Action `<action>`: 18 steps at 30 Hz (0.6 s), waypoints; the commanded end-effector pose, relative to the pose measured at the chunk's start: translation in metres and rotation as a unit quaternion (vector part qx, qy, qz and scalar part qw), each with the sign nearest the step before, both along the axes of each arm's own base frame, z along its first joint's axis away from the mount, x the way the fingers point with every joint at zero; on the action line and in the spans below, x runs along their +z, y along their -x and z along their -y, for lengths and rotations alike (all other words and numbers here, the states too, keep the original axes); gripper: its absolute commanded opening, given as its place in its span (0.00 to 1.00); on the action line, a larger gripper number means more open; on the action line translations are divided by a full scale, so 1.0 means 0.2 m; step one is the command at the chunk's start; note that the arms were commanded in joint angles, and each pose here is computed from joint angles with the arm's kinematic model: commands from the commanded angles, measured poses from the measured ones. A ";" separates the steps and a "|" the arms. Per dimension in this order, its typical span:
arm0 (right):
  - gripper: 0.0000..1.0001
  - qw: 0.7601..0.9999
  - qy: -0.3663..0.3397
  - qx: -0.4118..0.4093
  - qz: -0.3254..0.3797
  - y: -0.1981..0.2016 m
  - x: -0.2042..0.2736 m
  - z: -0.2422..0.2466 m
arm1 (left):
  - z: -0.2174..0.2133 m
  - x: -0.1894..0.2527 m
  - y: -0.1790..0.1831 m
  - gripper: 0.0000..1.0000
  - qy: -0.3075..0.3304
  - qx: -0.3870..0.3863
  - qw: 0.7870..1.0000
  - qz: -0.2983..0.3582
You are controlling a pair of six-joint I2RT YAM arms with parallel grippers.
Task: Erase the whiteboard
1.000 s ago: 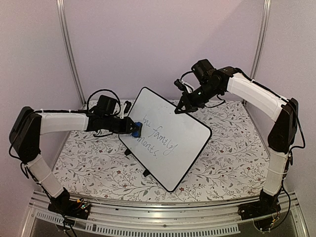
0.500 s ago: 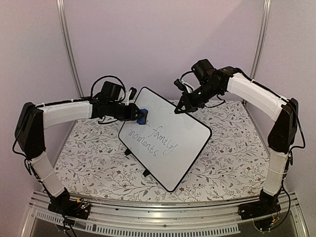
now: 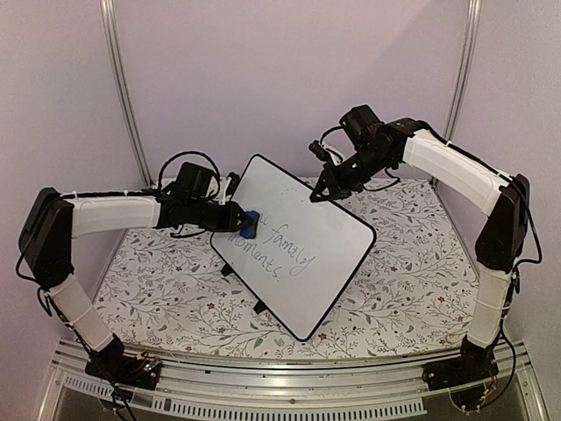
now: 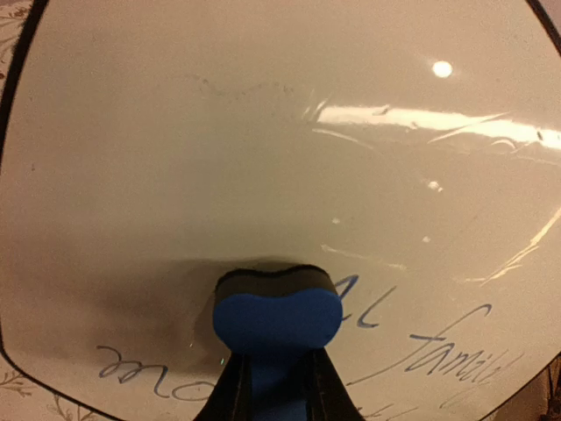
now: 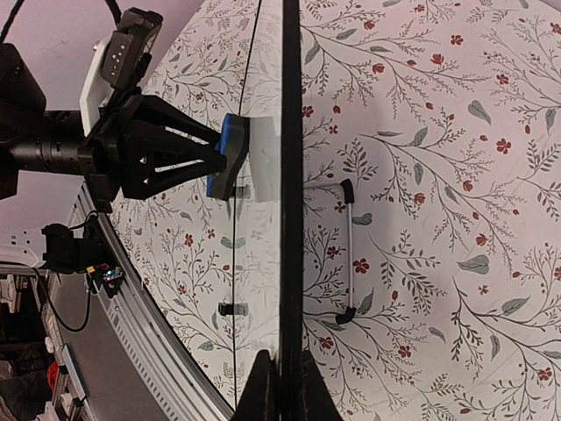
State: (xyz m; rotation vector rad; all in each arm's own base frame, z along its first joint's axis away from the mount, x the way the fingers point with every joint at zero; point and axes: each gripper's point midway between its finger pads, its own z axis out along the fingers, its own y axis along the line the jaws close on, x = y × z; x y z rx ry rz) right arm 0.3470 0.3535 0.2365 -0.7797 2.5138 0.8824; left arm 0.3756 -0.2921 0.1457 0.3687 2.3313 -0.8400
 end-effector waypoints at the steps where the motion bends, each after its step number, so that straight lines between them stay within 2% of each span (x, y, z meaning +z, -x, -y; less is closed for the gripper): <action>1: 0.00 0.997 0.037 0.061 0.028 0.08 -0.08 -0.03 | -0.01 -0.18 0.16 0.00 -0.020 -0.007 0.999 -0.046; 7: 0.00 0.997 0.037 0.061 0.029 0.08 -0.07 -0.03 | -0.01 -0.17 0.18 0.00 -0.016 -0.007 0.999 -0.043; 18: 0.00 0.997 0.038 0.061 0.027 0.08 -0.08 -0.04 | 0.12 0.12 0.00 0.00 0.004 -0.024 1.000 0.012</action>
